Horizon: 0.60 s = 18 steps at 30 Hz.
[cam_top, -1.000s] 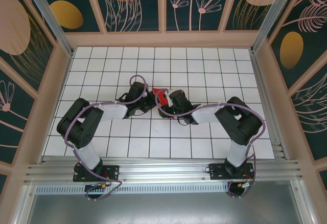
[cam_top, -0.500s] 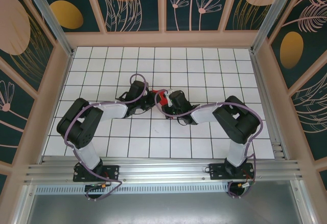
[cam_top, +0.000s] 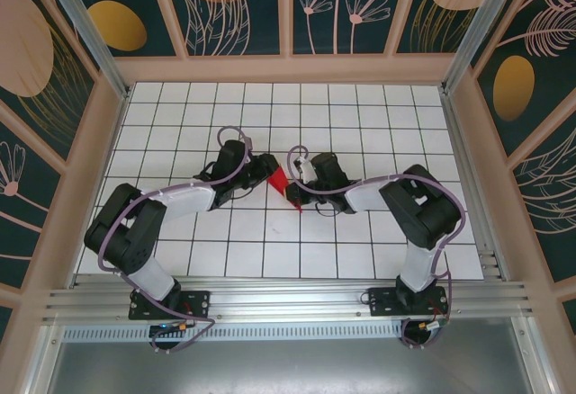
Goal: Fold a paper plane with a square sheet of paper (pick it up from the middle)
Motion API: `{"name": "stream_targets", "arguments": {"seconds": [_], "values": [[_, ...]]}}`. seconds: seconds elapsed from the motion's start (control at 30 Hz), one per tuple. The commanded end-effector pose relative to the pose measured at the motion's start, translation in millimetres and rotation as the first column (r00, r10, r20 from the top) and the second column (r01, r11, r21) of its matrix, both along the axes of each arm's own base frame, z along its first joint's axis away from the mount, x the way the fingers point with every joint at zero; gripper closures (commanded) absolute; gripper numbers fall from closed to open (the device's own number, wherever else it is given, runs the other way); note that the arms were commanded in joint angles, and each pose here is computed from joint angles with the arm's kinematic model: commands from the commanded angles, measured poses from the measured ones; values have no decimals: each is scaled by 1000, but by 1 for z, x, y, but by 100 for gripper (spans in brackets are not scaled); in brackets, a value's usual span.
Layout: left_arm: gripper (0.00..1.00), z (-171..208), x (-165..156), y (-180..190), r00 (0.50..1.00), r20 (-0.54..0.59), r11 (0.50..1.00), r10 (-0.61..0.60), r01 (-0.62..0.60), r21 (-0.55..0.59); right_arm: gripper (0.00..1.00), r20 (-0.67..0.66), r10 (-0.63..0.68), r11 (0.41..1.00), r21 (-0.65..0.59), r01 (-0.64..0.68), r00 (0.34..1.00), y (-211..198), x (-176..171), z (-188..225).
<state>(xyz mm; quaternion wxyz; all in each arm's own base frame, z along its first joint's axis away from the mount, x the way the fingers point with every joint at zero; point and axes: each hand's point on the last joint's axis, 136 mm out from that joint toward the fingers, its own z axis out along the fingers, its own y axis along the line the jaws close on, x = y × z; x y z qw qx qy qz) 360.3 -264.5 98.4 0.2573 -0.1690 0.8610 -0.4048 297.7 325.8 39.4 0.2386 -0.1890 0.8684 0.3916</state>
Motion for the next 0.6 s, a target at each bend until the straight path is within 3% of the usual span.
{"name": "stream_targets", "arguments": {"seconds": [0.0, 0.3, 0.57], "values": [[61, 7, 1, 2, 998, 65, 1000, -17, 17, 0, 100, -76, 67, 994, 88, -60, 995, 13, -8, 4], [74, -11, -10, 2, 997, 46, 998, -55, 54, 12, 100, -150, 85, 991, 112, -68, 985, 18, -7, -2], [78, -23, -16, -2, 995, 29, 995, -98, 97, 16, 100, -212, 81, 992, 116, -57, 974, 13, -6, -9]]}}
